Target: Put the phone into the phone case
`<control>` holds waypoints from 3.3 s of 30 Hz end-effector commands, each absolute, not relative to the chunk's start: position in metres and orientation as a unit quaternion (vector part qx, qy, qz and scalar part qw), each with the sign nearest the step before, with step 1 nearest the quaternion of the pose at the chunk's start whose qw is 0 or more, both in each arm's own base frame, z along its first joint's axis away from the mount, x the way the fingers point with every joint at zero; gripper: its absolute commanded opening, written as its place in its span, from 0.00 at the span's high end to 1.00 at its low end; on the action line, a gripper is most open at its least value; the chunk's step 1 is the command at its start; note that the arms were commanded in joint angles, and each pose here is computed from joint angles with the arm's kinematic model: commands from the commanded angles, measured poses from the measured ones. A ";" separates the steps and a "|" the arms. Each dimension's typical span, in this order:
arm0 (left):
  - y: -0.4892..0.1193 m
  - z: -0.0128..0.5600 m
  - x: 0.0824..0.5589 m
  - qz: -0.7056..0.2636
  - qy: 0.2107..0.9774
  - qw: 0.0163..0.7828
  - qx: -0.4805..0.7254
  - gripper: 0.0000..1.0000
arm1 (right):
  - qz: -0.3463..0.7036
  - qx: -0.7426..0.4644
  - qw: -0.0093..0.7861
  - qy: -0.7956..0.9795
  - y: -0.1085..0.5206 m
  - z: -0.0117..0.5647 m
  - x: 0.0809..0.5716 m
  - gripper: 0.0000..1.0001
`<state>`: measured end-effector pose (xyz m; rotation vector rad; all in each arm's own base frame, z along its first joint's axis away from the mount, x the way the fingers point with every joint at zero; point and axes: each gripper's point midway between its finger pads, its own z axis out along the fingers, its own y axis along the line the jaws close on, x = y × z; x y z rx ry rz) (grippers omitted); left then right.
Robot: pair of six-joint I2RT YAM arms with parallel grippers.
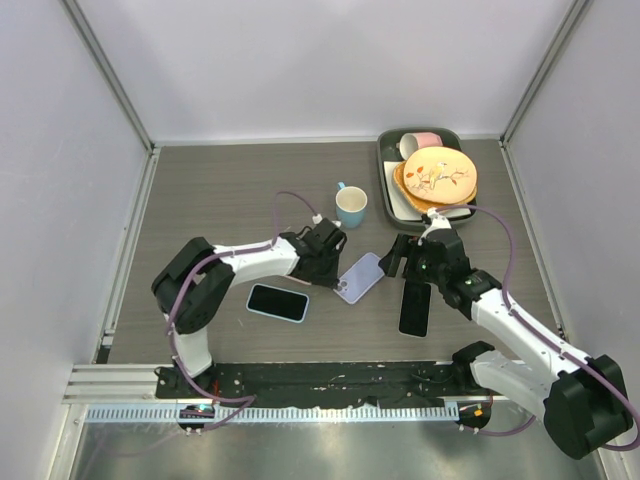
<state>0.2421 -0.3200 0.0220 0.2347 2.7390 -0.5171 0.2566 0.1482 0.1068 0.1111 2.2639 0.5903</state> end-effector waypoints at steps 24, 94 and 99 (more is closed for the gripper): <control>-0.322 0.058 0.282 -0.107 0.834 0.234 0.488 0.87 | 0.224 0.048 0.415 0.880 0.137 0.124 0.266 0.21; -0.308 0.117 0.220 -0.494 0.839 0.189 0.127 0.31 | 0.234 0.034 0.267 0.934 0.173 0.083 0.192 0.15; -0.320 0.085 0.186 -0.456 0.869 0.140 0.132 0.31 | 0.222 0.076 0.171 0.957 0.157 0.058 0.152 0.18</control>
